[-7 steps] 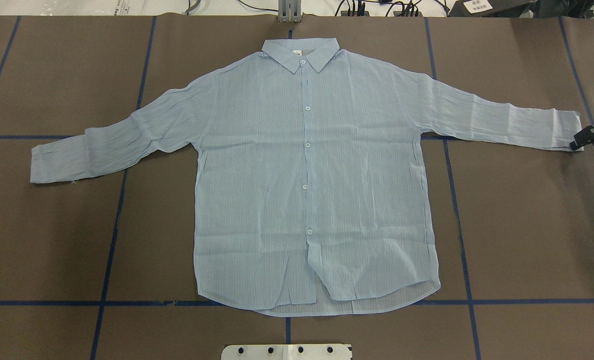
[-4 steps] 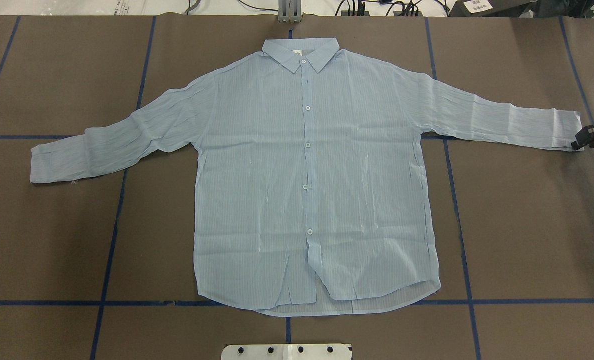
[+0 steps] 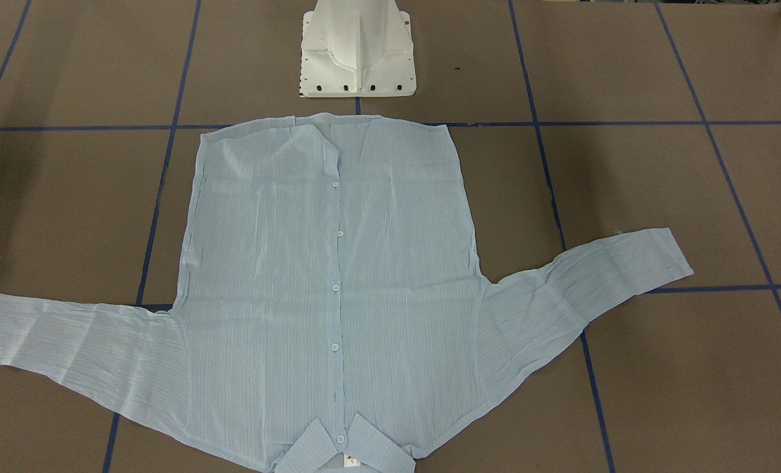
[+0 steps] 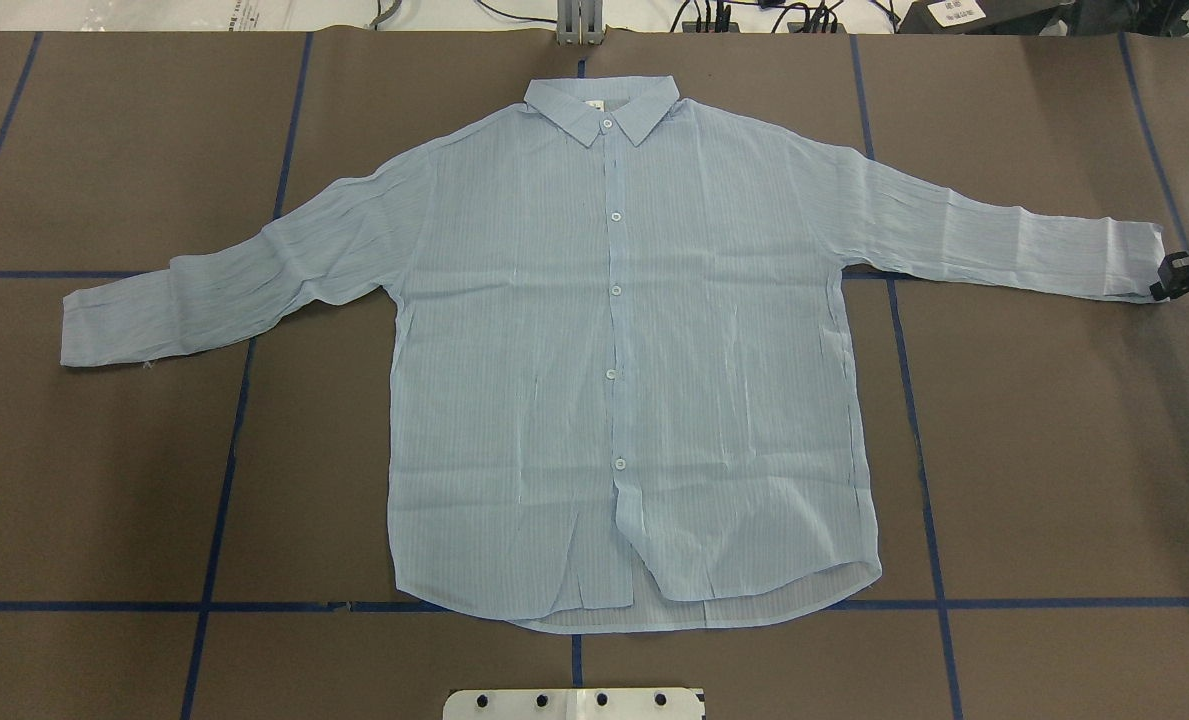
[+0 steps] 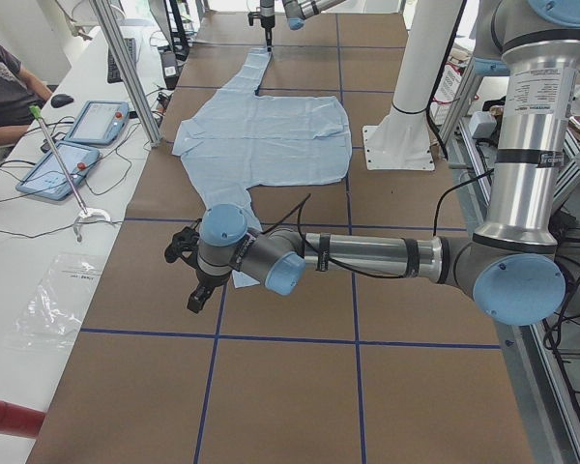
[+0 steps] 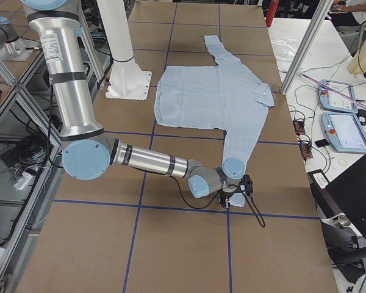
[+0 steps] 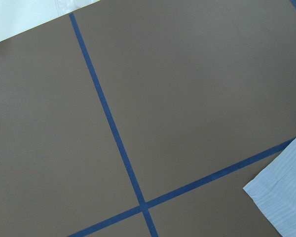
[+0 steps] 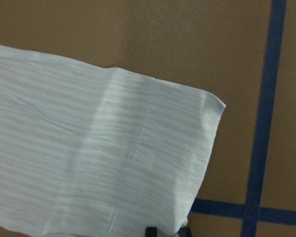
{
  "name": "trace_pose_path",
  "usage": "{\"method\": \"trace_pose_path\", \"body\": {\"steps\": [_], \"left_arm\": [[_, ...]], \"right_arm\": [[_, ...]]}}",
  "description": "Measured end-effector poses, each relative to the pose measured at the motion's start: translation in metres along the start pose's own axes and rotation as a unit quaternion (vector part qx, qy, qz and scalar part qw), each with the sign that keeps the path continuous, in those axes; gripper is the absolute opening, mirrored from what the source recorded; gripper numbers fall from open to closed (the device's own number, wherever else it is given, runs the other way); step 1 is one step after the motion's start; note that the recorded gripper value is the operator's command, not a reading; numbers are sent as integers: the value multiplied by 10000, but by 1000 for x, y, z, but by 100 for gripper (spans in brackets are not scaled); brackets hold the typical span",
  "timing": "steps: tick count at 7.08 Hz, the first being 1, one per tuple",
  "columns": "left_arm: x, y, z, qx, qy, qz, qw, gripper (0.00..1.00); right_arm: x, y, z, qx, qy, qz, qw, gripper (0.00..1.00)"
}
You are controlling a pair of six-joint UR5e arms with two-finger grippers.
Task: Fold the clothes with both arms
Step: 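Lower the right gripper onto the sleeve cuff nearest it and grasp, then lift the cuff with the right gripper and carry it across the shirt toward the collar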
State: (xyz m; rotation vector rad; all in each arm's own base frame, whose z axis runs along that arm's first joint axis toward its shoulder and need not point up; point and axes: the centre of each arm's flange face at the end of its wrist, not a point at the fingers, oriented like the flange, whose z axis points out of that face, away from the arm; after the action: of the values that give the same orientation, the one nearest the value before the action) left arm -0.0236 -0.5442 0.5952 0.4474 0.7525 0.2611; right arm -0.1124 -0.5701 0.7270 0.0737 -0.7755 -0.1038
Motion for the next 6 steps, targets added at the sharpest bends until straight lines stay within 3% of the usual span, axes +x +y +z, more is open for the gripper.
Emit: {"method": "trace_pose_path", "body": {"steps": [4,6], "left_arm": [[1,-1,-1,32,-5,23,10000,100],[0,-1,0,36,-7,29,10000,100]], "right_arm": [[-28,-25,-26,282,-131,-217,9993,0],[-57,-42,-74,569,-659,-424,9953,0]]}}
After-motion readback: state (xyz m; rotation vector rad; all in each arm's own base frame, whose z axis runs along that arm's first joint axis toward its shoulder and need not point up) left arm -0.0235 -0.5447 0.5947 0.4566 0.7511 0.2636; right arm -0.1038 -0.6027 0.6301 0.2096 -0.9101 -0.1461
